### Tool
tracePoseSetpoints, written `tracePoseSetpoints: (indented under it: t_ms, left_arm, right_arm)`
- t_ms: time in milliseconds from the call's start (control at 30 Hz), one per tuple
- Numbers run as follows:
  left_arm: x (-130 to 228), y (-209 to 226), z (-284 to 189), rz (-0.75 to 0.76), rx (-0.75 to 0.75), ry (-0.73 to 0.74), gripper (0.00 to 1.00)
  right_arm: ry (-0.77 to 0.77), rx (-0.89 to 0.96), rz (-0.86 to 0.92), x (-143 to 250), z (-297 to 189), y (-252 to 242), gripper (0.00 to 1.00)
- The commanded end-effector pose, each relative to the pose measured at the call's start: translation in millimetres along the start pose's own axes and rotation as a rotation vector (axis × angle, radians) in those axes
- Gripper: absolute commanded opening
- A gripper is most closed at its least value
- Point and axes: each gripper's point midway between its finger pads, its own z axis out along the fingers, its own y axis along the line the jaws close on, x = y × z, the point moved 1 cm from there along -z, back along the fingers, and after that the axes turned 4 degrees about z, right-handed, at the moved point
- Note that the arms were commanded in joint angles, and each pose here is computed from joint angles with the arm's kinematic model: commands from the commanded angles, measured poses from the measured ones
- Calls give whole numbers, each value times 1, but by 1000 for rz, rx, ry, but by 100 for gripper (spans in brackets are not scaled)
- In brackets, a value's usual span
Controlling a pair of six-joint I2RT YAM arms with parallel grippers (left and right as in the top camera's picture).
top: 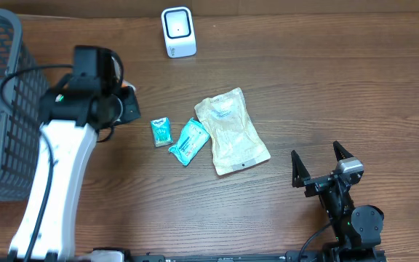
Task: Scan the item barcode
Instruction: 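Place the orange pack on the table left of the Kleenex pack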
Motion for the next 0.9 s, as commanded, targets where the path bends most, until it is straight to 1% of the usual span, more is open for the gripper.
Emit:
tracePoseSetpoints:
  t_ms: [0,167,300,467,500,533,567,600,633,733,867]
  left_arm:
    - [19,2,37,-120,-48,151,4]
    - [38,9,83,-143,-118,320,4]
    - [48,12,114,-164,-154,399,4]
    - [62,15,140,-146,-182,477,5]
    - [64,14,143,-141,-182,489,10]
    - [66,14,146,-134,-179,500,19]
    - [67,13,147,-131,-182,507,33]
    - [68,13,148,-129,-183,508,52]
    - [68,12,148,-127,-183,507,66]
    - [64,12,147,-129,-176,490,88]
    - [55,9,142,-125,-168,474,91]
  right_arm:
    - [-3,-5,2,2,0,1,100]
    - [-3,-5,2,2,0,1,100]
    - [-3,-5,2,2,0,1,100]
    - [-3,-5,2,2,0,1,100]
    - [-3,-5,2,2,0,1,99]
    - [-3,-5,2,2,0,1,100]
    - [-3,-5,2,2,0,1,100]
    - [-3,-5,2,2,0,1,99]
    - [-3,-5,2,2,0,1,100]
    - [-3,-5,2,2,0,1,100]
    - [-3,-5,2,2,0,1,100]
